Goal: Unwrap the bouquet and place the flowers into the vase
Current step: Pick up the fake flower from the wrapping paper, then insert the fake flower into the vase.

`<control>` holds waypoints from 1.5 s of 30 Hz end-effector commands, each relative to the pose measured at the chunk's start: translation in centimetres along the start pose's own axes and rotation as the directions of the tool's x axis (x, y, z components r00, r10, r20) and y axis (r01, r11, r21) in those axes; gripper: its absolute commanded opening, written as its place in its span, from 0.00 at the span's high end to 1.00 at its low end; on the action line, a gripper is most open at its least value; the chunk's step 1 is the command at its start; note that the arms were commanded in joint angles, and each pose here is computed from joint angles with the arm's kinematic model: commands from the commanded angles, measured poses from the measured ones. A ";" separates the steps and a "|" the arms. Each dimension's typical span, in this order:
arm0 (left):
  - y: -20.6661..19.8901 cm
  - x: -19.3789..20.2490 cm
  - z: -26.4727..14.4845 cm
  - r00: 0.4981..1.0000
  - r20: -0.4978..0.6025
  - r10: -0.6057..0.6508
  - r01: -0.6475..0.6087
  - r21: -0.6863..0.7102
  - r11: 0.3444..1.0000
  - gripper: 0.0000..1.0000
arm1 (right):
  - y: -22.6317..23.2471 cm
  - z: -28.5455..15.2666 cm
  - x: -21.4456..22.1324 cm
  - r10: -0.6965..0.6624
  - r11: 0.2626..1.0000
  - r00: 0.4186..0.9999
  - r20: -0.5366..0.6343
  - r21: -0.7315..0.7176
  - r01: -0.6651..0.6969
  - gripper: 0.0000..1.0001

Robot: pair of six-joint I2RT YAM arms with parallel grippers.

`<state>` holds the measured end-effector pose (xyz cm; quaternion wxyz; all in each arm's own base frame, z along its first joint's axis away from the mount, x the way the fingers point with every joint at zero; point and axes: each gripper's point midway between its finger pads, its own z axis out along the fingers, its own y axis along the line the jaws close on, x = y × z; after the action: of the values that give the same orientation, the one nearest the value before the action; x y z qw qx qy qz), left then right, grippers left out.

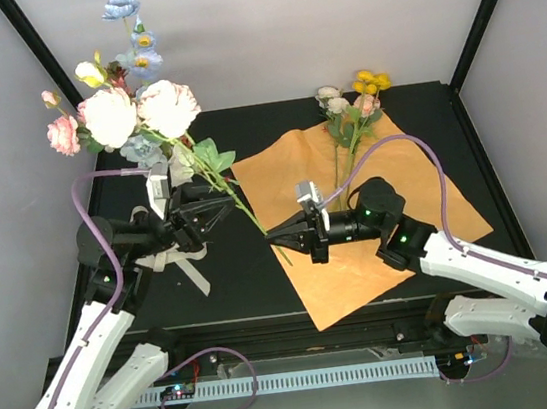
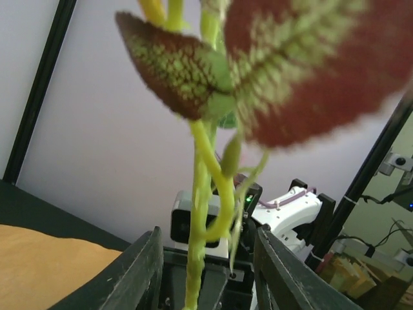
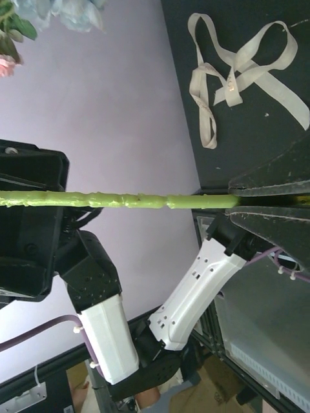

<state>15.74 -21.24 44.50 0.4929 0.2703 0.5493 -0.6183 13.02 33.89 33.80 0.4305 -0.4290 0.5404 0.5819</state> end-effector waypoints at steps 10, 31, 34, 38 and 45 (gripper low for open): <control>-0.9 -0.1 -0.1 0.998 0.011 0.067 -0.068 0.030 0.997 0.98 | 0.6 0.6 -0.8 -0.068 0.998 0.998 -0.008 0.010 0.068 0.97; 11.7 -2.1 -11.8 0.894 -0.160 0.419 -0.332 -0.864 0.380 0.98 | -1.8 -5.7 -3.1 -0.110 0.916 0.989 0.096 0.397 0.063 0.00; 11.8 -4.2 -14.6 0.847 -0.172 0.503 -0.309 -0.929 0.203 0.98 | -1.4 -6.3 -3.6 -0.139 0.911 0.984 0.113 0.404 0.082 0.00; 11.7 -6.7 -15.5 0.819 -0.182 0.543 -0.283 -0.953 0.107 0.98 | -1.3 -6.6 -3.4 -0.166 0.903 0.982 0.088 0.413 0.116 0.00; 12.5 -9.7 -13.4 0.791 -0.146 0.594 -0.292 -0.943 0.157 0.98 | -0.8 -7.4 -3.1 -0.166 0.905 0.981 0.105 0.411 0.109 0.00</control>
<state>27.73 -4.96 40.28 0.7349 0.0088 0.6769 -0.0419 15.09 27.19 36.03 0.5711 -0.3337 0.5957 0.4556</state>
